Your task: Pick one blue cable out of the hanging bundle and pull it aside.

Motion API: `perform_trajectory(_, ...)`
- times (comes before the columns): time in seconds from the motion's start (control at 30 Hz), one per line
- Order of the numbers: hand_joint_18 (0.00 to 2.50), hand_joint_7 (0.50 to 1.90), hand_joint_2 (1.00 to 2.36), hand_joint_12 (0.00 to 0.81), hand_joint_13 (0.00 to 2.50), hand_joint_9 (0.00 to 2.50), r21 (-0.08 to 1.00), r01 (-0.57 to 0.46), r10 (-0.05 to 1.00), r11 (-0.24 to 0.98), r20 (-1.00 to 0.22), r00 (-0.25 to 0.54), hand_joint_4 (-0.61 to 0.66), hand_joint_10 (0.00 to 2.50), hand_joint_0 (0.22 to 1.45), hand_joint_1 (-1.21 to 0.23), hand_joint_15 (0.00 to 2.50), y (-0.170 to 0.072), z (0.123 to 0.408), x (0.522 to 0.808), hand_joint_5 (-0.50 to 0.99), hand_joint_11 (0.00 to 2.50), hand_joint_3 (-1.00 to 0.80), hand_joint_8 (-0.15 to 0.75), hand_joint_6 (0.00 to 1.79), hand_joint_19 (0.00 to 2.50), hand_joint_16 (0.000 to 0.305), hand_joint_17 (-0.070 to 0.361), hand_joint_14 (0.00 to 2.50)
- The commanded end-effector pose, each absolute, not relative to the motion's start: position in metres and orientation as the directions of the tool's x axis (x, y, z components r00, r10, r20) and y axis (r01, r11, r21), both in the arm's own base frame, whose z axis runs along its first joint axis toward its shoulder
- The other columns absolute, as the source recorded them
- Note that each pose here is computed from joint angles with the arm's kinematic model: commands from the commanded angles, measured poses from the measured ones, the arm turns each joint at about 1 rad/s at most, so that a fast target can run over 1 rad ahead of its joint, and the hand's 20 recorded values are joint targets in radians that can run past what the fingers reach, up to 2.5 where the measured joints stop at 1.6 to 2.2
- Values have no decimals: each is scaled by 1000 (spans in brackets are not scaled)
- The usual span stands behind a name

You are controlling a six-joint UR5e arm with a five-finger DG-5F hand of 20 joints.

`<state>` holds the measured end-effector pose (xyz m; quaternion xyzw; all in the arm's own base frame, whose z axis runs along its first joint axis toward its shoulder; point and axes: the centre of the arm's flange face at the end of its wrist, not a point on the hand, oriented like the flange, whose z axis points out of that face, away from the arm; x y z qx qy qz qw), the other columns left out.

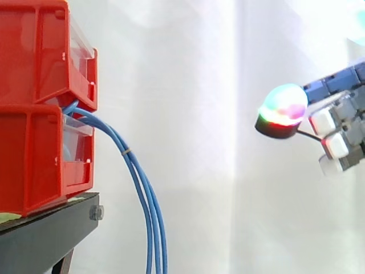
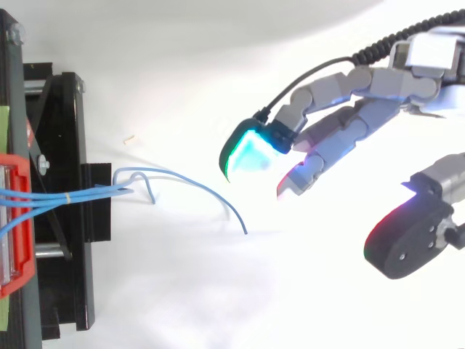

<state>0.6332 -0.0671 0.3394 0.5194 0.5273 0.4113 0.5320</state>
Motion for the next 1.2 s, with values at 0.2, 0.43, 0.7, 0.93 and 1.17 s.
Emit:
perform_trajectory(0.2,582,653,1000,298,833,891,986,116,988,116,-126,90,197,7,482,-627,322,-75,368,638,-186,193,-488,253,501,257,51,116,13)
perform_trajectory(0.43,587,656,1001,296,834,899,984,130,988,118,-130,88,197,7,485,-627,326,-77,367,637,-183,196,-484,257,501,268,52,116,13)
perform_trajectory(0.7,598,661,1001,295,842,902,981,130,985,143,-154,79,204,8,488,-628,338,-73,367,637,-181,214,-483,254,501,280,51,116,14)
perform_trajectory(0.93,604,667,1001,293,855,924,980,126,983,154,-164,80,209,8,491,-629,352,-72,368,638,-177,225,-480,260,501,291,51,116,14)
perform_trajectory(1.17,617,675,1001,292,874,942,985,94,987,144,-150,58,215,8,494,-630,360,-67,387,645,-173,239,-477,259,501,315,52,116,15)
